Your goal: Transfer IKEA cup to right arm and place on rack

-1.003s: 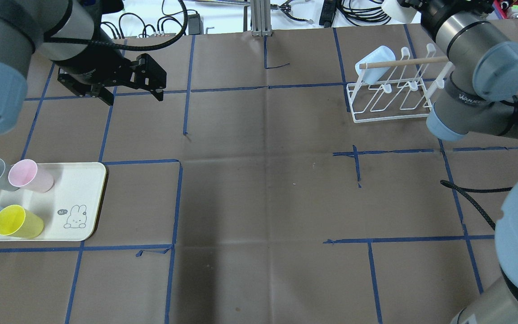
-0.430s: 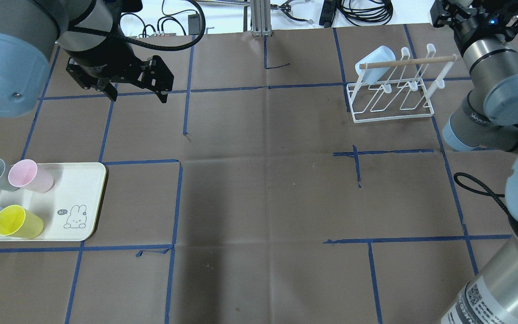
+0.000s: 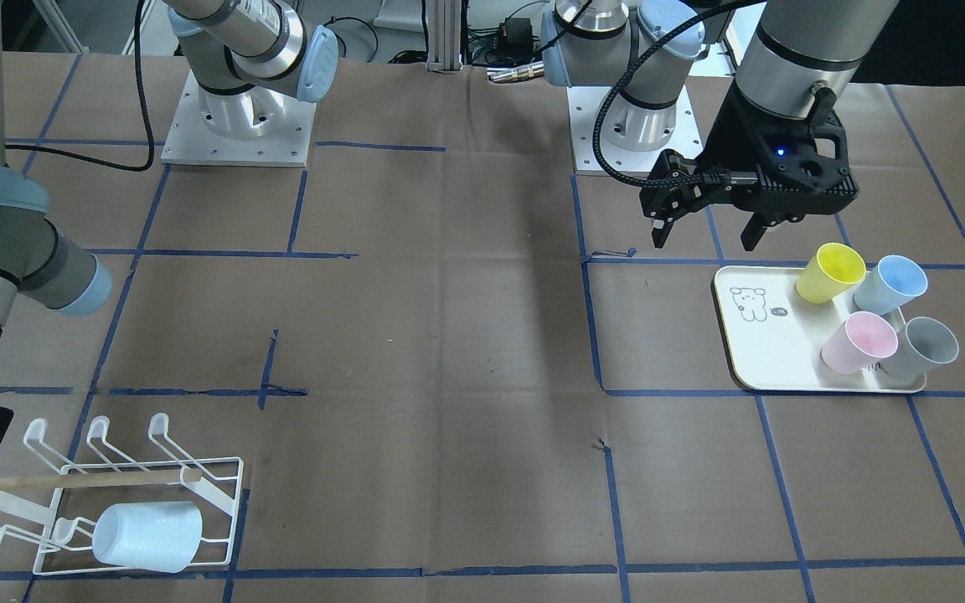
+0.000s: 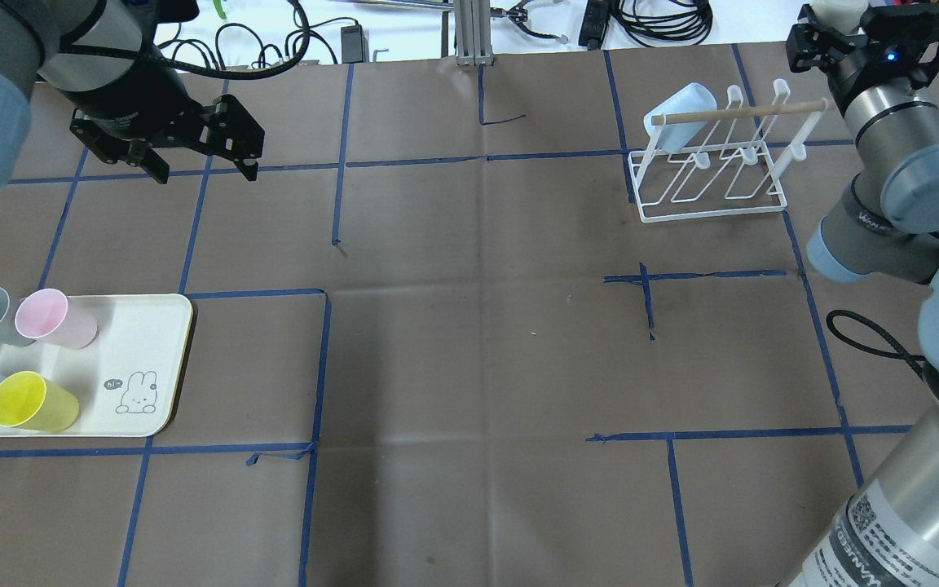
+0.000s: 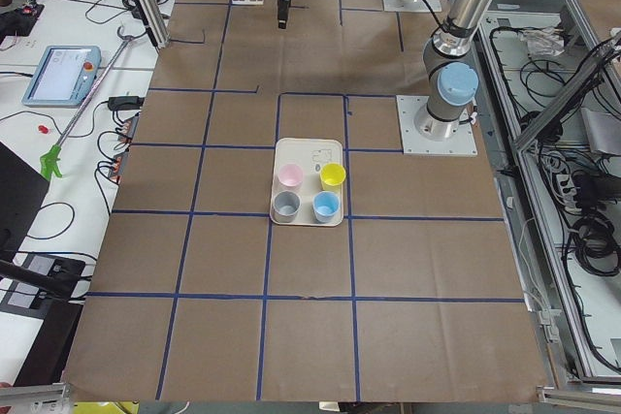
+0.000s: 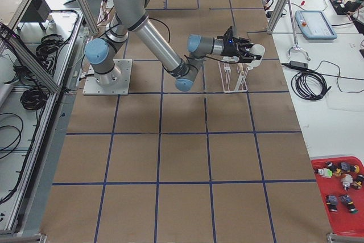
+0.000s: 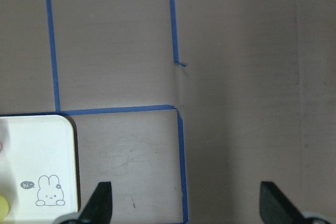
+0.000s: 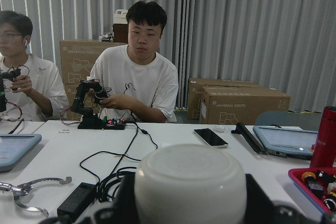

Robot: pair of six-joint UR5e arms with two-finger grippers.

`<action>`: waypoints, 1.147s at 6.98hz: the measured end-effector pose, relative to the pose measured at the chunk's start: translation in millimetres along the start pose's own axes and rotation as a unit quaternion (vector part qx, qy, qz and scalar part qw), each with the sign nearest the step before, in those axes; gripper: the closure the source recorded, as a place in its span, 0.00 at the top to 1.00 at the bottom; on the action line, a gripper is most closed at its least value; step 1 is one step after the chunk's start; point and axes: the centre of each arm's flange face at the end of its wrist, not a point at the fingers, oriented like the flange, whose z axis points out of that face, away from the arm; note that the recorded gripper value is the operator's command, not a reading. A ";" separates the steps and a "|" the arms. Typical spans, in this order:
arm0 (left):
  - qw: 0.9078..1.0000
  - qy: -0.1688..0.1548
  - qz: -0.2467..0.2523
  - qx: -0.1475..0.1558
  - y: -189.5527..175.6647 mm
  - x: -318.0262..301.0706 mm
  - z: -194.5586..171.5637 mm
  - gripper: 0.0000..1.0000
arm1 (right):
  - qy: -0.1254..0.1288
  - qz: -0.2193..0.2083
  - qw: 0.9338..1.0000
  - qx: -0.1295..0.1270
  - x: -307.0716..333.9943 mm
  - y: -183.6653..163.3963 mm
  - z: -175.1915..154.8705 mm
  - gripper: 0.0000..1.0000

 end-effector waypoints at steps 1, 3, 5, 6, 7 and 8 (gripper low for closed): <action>1.000 0.003 0.000 0.003 0.4 3.1 -4.2 1.00 | -0.001 -0.001 1.000 -0.011 0.7 3.9 3.2 0.21; 1.000 0.002 0.010 0.009 4.1 32.1 -11.7 1.00 | -0.004 -0.004 1.000 -0.029 2.0 10.7 9.1 0.21; 1.000 0.000 0.013 0.007 4.0 40.4 -9.1 1.00 | -0.005 -0.003 0.999 -0.034 2.5 15.3 13.7 0.21; 1.000 0.000 0.013 0.005 2.8 39.4 -6.0 1.00 | -0.005 -0.003 0.999 -0.035 2.6 15.8 15.3 0.21; 1.000 -0.001 0.013 0.001 1.8 38.1 -1.7 1.00 | -0.006 -0.003 0.999 -0.037 2.5 16.3 16.6 0.21; 1.000 -0.005 0.012 -0.008 0.1 36.6 3.0 1.00 | -0.007 -0.002 0.999 -0.038 1.7 18.2 17.8 0.21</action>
